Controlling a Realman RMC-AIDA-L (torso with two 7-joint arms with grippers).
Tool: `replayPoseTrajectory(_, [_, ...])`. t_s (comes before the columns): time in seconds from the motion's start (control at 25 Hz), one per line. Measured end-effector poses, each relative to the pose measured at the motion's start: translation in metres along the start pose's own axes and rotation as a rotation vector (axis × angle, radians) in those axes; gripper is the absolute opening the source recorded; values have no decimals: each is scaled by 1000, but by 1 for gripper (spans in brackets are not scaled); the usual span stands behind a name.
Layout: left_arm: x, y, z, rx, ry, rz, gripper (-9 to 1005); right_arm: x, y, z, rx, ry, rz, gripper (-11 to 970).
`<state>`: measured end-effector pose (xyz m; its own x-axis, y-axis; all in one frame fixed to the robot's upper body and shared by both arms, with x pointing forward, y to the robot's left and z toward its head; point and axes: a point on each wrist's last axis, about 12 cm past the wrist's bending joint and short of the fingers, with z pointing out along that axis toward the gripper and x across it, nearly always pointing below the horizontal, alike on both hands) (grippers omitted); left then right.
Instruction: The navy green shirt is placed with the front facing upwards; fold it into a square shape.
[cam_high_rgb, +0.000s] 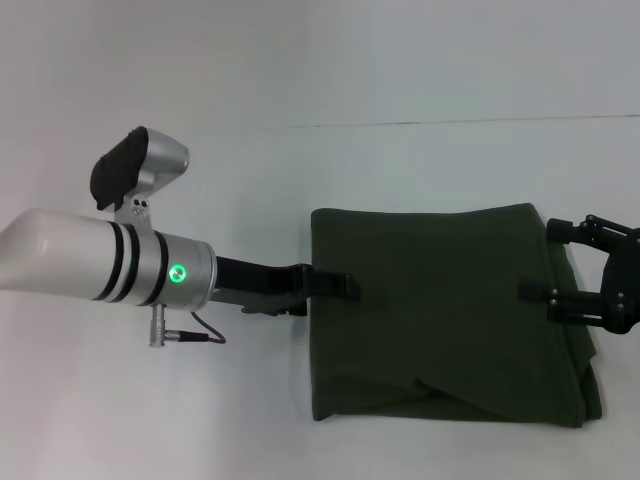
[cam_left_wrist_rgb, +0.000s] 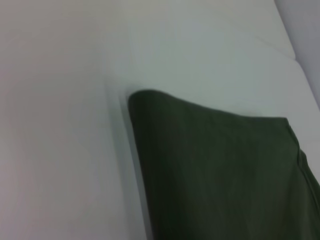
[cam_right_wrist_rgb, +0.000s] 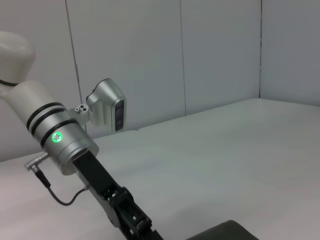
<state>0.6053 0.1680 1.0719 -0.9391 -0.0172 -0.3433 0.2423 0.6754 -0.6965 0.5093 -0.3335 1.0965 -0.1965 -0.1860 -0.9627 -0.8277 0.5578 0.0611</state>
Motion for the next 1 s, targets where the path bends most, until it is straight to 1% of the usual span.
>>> replayPoseTrajectory(0.2, [3, -2, 4, -1, 2, 2, 934, 0, 0, 1, 0, -1, 4, 927])
replayPoseTrajectory(0.44, [4, -7, 10, 7, 12, 11, 931, 0, -1, 1, 3, -1, 7, 927])
replayPoseTrajectory(0.52, [5, -9, 12, 1, 26, 28, 931, -1, -1, 1, 3, -1, 8, 927])
replayPoseTrajectory(0.6, [8, -10, 15, -16, 46, 68, 930, 0, -1, 1, 5, -2, 9, 927])
replayPoseTrajectory(1.0, [4, -13, 15, -11, 24, 85, 653, 1, 0, 1, 8, -7, 15, 927])
